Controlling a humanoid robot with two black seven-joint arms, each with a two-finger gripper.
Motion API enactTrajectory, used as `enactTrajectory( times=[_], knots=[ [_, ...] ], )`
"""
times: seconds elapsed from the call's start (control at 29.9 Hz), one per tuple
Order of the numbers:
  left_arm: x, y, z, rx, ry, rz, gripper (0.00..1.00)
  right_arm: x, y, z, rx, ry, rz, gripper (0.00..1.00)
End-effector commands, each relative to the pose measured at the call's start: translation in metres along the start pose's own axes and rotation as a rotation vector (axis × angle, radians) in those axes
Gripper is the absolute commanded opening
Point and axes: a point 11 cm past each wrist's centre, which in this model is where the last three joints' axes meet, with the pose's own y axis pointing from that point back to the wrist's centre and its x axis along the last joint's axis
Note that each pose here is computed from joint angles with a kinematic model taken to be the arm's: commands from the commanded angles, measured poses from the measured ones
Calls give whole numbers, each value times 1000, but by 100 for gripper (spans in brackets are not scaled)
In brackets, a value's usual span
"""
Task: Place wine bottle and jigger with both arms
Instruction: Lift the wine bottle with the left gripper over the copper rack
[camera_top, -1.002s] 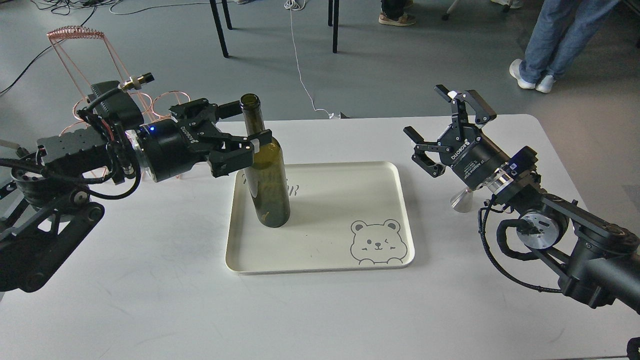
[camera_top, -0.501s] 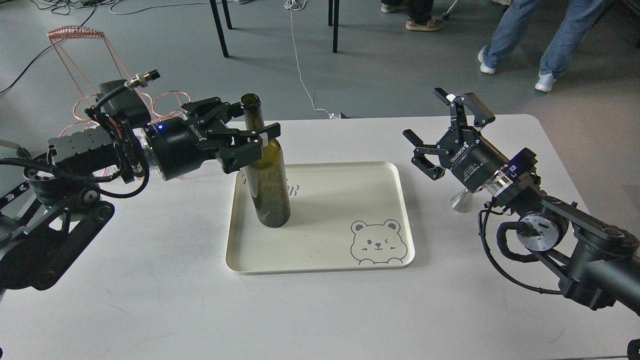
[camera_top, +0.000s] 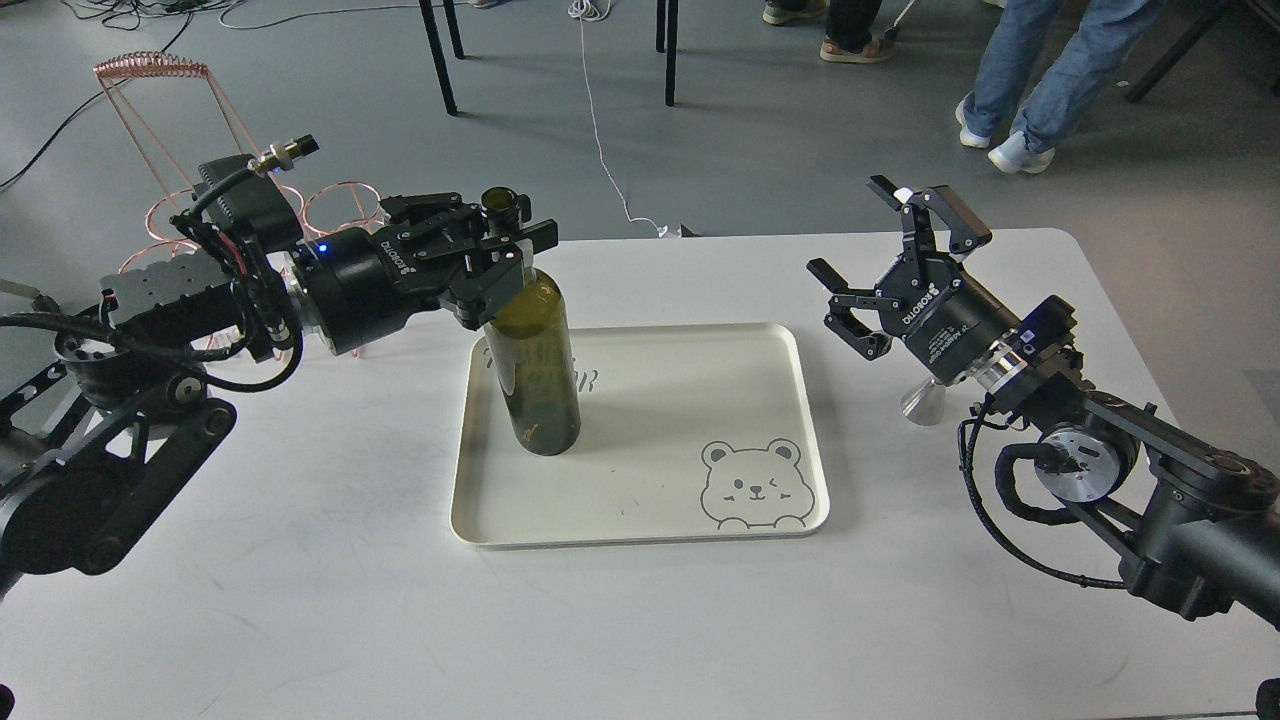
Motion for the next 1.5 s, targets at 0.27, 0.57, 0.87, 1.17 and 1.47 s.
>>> enactTrajectory(
  times=[0.27,0.57,0.87,1.17,1.47],
  knots=[
    [46,-11,7,-50,-86,48,9,0,0,0,2,-1,-1,99],
    [153,21,-22,21,-116,33,9,1,1,-2,1,4,3,99],
    [170,61,-101,272,-50,28,9,1,1,0,-1,2,3,99],
    [152,65,-133,363,-116,25,9,2,5,5,-17,10,3,99],
    [156,64,-137,379,-129,-7,10,3,9,9,-22,6,9,99]
  ],
)
